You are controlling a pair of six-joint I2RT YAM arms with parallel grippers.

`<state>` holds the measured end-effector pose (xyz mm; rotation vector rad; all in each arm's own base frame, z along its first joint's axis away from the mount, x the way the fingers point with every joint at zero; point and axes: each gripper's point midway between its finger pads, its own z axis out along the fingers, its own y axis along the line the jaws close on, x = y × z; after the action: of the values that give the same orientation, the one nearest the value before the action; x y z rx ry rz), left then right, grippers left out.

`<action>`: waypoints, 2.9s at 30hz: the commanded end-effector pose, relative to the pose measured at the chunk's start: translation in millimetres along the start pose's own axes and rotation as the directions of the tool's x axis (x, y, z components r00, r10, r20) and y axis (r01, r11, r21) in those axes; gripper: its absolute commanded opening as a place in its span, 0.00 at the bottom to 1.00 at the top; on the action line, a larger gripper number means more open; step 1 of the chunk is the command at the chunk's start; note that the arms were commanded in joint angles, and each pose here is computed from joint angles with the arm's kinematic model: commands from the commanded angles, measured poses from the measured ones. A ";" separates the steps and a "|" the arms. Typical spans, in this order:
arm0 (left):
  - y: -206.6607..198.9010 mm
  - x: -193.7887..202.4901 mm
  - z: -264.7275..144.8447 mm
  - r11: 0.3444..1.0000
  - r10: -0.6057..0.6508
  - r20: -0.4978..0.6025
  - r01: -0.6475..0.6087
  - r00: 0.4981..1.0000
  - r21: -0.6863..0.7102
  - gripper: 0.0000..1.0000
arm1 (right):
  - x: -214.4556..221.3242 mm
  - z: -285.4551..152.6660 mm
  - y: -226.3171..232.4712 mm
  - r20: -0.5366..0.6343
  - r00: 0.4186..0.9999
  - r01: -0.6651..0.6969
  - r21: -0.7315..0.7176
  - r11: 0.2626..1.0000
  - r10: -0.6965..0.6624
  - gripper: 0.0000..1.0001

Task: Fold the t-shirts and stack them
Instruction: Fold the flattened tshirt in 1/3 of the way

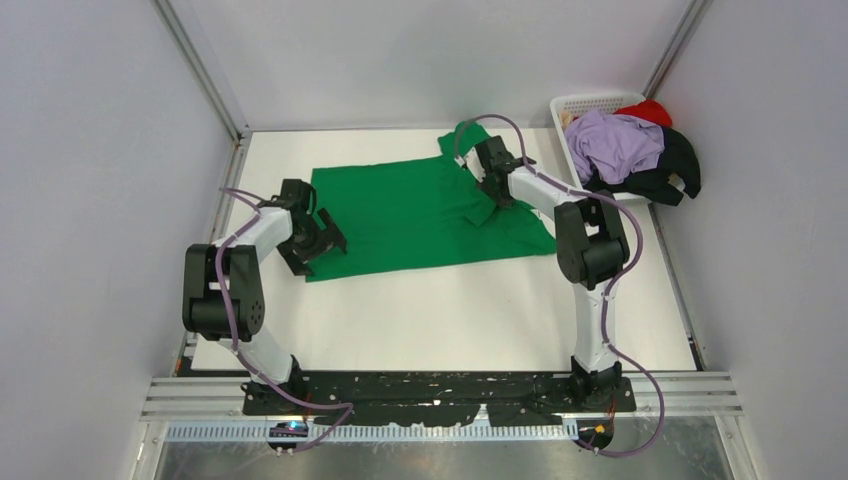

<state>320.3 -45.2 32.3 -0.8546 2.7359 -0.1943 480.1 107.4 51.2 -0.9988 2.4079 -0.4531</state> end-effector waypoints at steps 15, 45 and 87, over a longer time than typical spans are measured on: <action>-5.7 -13.3 -18.0 1.000 0.013 0.042 -0.013 0.999 0.003 1.00 | -112.0 1.8 -97.1 0.306 0.941 -0.244 0.312 0.918 0.146 0.36; -24.2 -9.7 -26.2 0.993 0.028 0.033 -0.031 0.999 0.117 1.00 | -68.3 -54.3 59.3 0.217 0.469 -0.682 -0.527 0.507 0.856 0.95; -28.1 -9.5 -34.3 0.990 0.050 0.025 -0.053 0.998 0.131 1.00 | -59.2 -27.3 39.9 0.244 0.423 -0.777 -0.398 0.488 0.873 0.95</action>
<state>322.0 -57.4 60.5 -0.7845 2.7112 -0.3146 466.5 180.8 71.2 0.1265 2.2250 0.4080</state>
